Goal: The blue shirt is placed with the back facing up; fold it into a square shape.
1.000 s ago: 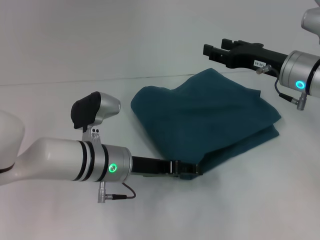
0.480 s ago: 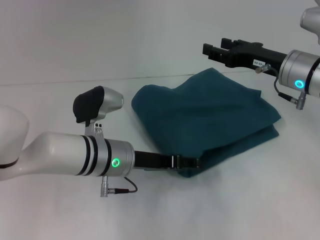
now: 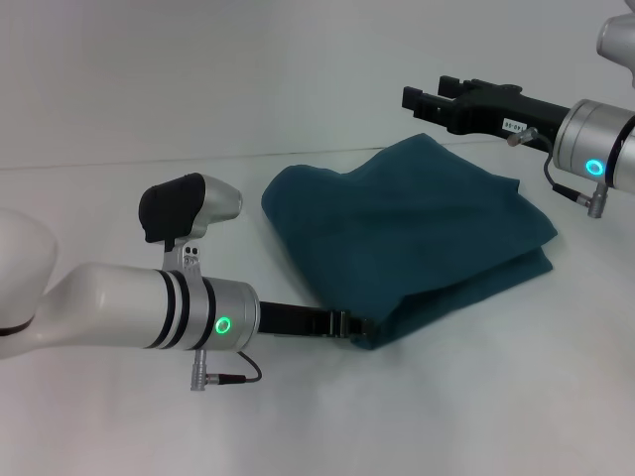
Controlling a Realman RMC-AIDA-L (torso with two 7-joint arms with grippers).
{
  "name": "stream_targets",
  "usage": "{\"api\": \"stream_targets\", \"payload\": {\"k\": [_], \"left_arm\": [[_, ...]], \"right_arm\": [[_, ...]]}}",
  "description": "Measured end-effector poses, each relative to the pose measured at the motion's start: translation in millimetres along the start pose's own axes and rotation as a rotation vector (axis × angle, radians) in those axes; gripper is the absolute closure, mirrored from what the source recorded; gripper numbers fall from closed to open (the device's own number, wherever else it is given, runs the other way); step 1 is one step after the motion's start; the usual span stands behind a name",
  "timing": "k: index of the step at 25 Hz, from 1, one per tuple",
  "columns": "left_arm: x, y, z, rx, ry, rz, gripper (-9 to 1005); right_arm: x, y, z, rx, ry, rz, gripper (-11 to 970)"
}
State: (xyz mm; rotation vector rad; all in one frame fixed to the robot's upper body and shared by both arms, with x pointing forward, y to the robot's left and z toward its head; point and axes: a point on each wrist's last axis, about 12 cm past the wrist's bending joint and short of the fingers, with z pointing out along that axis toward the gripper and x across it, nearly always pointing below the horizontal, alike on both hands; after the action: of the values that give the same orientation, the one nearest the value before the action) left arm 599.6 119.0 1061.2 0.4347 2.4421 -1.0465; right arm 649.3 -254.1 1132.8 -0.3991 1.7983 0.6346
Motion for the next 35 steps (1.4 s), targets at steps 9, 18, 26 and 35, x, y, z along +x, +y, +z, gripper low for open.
{"api": "stream_targets", "payload": {"k": [9, 18, 26, 35], "left_arm": [[-3, 0.7, 0, -0.010, -0.006, 0.005, 831], [-1, 5.9, -4, -0.022, -0.004, 0.010, 993], [4, 19.7, -25, -0.028, -0.047, 0.010, 993], [13, 39.7, -60, -0.021, -0.079, 0.005, 993]], "right_arm": [[-1, 0.5, 1, -0.003, -0.002, -0.005, 272], [0, 0.9, 2, 0.001, 0.000, -0.003, 273], [3, 2.9, 3, -0.001, 0.003, 0.008, 273], [5, 5.1, 4, -0.003, 0.001, 0.021, 273]]}}
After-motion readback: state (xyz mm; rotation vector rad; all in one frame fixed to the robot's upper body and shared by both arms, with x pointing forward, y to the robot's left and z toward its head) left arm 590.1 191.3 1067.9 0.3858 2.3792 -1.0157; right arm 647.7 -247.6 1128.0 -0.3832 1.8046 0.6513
